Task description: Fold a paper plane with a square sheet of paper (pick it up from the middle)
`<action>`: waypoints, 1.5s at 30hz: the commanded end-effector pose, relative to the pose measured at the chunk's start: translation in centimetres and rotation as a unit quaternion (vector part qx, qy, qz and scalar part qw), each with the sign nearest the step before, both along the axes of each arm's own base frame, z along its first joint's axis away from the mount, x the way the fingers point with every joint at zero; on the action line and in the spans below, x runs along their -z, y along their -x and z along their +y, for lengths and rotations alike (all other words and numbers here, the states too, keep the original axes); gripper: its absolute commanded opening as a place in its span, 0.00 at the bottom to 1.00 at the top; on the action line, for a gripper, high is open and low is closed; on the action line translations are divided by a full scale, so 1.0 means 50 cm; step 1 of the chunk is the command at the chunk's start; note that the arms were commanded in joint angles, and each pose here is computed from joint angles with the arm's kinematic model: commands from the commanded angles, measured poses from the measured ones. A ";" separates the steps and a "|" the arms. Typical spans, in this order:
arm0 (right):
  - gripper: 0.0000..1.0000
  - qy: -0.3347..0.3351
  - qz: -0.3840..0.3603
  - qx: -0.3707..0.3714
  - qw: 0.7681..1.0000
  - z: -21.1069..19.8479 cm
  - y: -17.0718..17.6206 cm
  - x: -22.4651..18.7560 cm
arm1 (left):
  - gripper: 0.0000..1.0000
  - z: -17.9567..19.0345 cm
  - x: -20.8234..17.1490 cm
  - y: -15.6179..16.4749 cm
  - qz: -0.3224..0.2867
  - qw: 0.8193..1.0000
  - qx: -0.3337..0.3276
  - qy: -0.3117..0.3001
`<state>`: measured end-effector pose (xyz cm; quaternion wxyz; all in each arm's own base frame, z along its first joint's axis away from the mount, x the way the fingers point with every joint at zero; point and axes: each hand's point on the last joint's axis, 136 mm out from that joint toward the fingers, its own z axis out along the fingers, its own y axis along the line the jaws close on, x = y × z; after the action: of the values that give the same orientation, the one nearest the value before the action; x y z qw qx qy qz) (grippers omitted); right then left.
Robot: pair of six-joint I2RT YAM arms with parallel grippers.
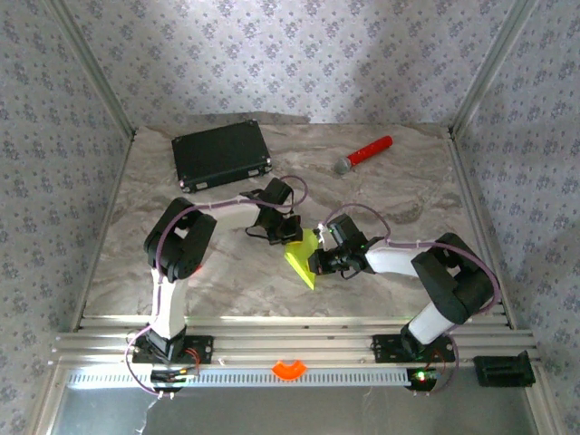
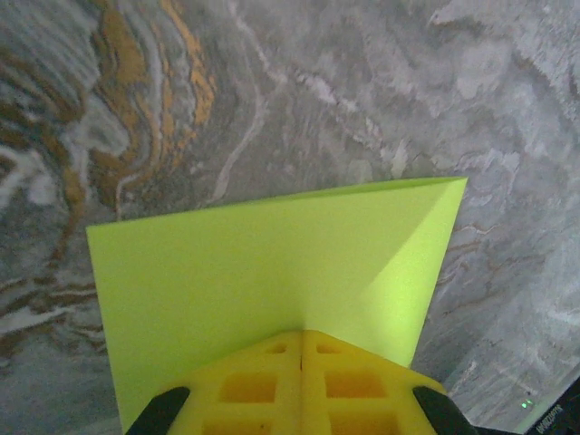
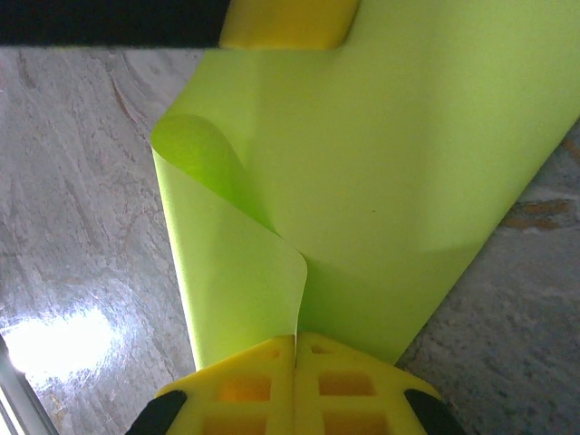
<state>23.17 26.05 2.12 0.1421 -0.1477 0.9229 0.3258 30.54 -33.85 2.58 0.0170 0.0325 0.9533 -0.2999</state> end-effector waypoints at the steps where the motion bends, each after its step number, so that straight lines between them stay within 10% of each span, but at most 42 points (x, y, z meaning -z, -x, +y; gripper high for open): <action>1: 0.00 0.029 0.011 -0.001 1.000 -0.015 0.012 0.028 | 0.07 -0.008 -0.036 -0.021 -0.028 1.000 0.007 0.000; 26: 0.00 0.009 0.016 0.018 1.000 -0.020 0.000 0.028 | 0.04 -0.015 -0.118 0.101 0.013 0.985 -0.068 0.157; 45: 0.00 0.013 0.018 0.017 1.000 -0.023 0.004 0.029 | 0.01 0.050 0.022 0.148 0.065 0.989 -0.114 0.063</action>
<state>23.83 26.11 2.12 0.1532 -0.1427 0.9185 0.3353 23.61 -32.40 2.93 -0.0066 -0.0926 0.9172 -0.3875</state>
